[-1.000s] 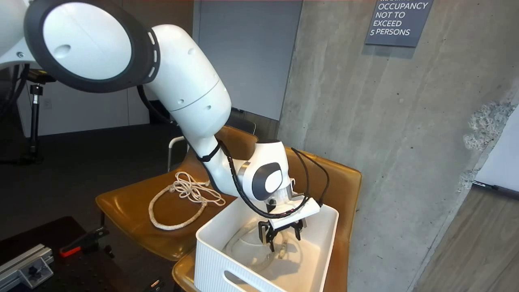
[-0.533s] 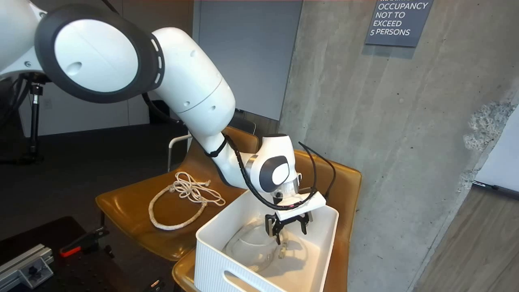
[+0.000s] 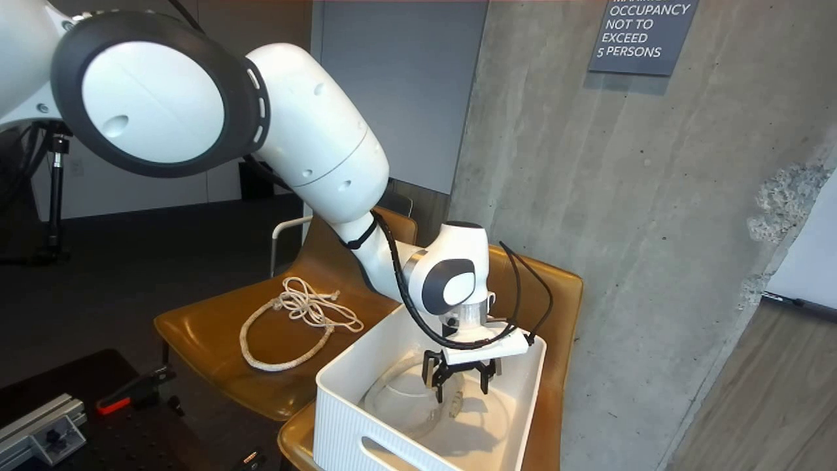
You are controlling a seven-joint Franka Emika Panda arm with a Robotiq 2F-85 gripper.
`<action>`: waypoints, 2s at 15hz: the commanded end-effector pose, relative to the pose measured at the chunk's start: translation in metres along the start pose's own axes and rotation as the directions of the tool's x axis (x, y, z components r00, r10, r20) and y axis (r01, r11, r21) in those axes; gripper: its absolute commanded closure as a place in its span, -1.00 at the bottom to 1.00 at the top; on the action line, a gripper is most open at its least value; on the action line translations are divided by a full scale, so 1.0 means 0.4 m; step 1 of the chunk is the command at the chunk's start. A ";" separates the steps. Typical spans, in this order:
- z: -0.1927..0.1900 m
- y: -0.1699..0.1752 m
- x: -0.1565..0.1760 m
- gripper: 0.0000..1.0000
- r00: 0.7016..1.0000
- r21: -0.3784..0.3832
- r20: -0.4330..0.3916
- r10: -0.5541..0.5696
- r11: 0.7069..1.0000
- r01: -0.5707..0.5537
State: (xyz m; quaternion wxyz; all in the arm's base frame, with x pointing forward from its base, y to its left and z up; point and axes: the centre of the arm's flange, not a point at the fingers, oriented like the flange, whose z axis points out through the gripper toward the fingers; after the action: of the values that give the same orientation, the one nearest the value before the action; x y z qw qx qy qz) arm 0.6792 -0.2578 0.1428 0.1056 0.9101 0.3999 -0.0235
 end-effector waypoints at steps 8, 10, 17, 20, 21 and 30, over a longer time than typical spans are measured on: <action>0.022 -0.010 0.048 -1.00 0.998 0.105 -0.064 0.025 0.994 -0.018; 0.033 -0.008 0.051 -1.00 0.997 0.112 -0.064 0.032 0.993 -0.024; 0.078 -0.004 0.057 -1.00 0.999 0.112 -0.045 0.023 0.994 -0.018; 0.086 -0.003 0.053 -0.35 0.999 0.112 -0.039 0.024 0.994 -0.019; 0.089 -0.002 0.050 -0.17 0.999 0.110 -0.036 0.024 0.994 -0.020; 0.055 0.016 0.027 0.99 0.999 0.079 -0.020 0.026 0.997 -0.025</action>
State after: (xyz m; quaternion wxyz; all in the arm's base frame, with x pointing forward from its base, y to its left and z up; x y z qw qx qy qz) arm 0.6907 -0.2548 0.1218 0.0668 0.9209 0.3838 -0.0155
